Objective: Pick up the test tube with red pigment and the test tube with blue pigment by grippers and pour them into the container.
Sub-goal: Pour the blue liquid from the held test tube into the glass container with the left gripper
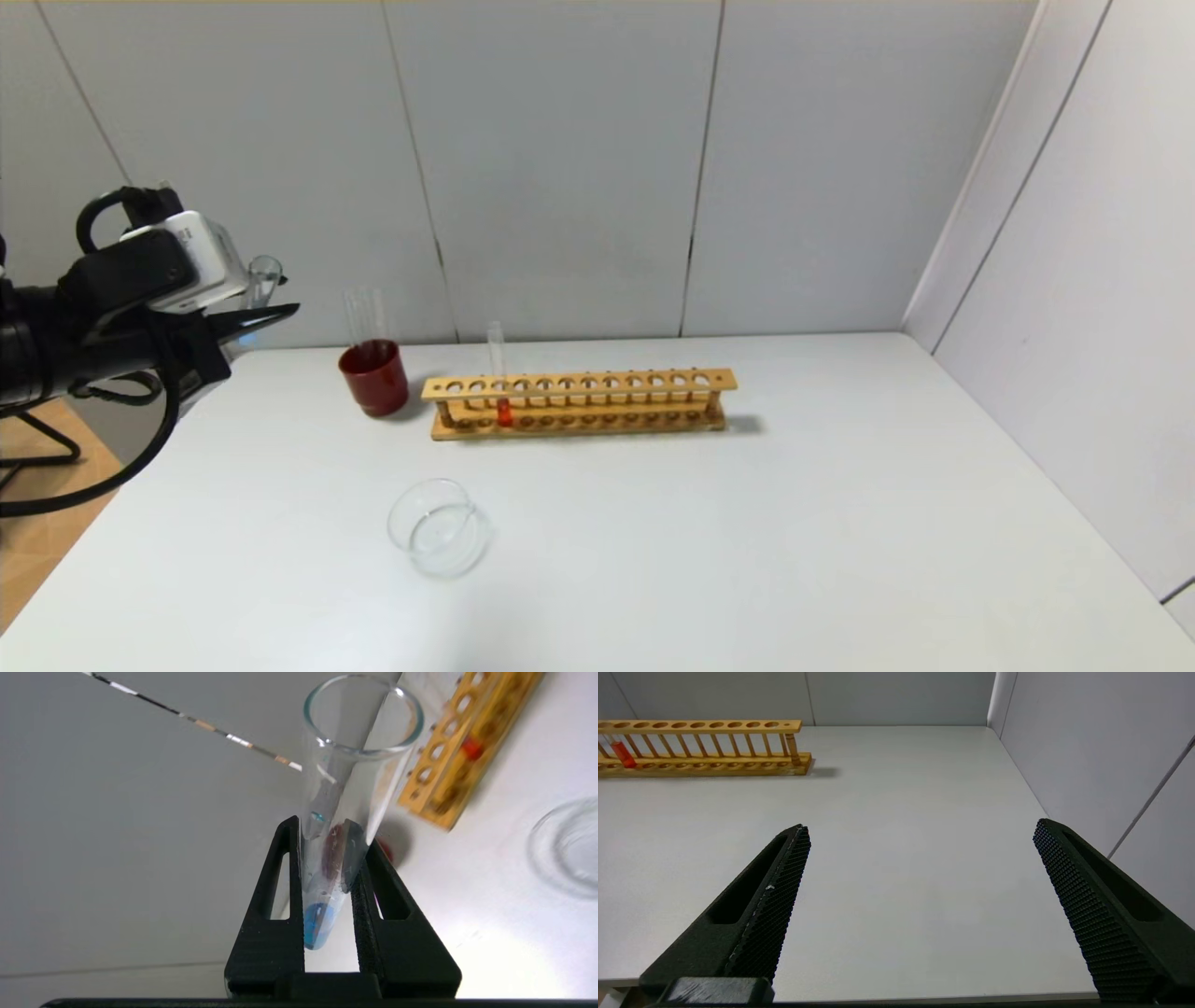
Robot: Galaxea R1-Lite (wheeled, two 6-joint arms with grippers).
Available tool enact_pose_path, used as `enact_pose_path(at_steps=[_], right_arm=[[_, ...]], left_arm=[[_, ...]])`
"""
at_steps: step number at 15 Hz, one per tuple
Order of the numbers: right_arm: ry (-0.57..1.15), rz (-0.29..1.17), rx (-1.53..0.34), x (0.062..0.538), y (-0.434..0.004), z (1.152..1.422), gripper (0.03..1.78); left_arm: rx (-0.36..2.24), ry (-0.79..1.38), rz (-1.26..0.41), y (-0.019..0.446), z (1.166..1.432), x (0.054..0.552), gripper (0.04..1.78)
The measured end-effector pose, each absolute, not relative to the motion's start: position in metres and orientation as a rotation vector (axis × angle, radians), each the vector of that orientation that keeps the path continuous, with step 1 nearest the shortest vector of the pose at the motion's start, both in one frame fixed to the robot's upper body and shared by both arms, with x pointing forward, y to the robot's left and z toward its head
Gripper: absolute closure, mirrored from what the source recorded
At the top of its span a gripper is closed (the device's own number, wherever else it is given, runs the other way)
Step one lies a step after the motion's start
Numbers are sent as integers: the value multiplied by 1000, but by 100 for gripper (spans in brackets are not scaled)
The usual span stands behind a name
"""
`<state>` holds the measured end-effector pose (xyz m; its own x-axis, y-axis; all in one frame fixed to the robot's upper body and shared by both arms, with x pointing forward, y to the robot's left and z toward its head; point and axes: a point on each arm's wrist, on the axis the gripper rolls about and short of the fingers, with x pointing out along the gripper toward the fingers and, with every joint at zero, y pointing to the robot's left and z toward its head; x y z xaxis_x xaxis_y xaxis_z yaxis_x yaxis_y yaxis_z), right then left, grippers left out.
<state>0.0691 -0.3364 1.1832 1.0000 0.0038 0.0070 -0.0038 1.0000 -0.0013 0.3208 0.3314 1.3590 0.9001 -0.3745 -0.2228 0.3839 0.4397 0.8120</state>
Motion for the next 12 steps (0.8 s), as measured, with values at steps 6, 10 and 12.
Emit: enact_pose_path(at_steps=[6, 10, 12], right_arm=[[-7, 4, -1, 69, -336, 1183, 6], [-7, 4, -1, 69, -336, 1183, 6], [-7, 4, -1, 69, -336, 1183, 6]], left_arm=[[1144, 25, -463, 334, 1346, 313, 148], [1151, 8, -461, 333, 1337, 304, 148], [1156, -17, -456, 333, 1333, 303, 148]])
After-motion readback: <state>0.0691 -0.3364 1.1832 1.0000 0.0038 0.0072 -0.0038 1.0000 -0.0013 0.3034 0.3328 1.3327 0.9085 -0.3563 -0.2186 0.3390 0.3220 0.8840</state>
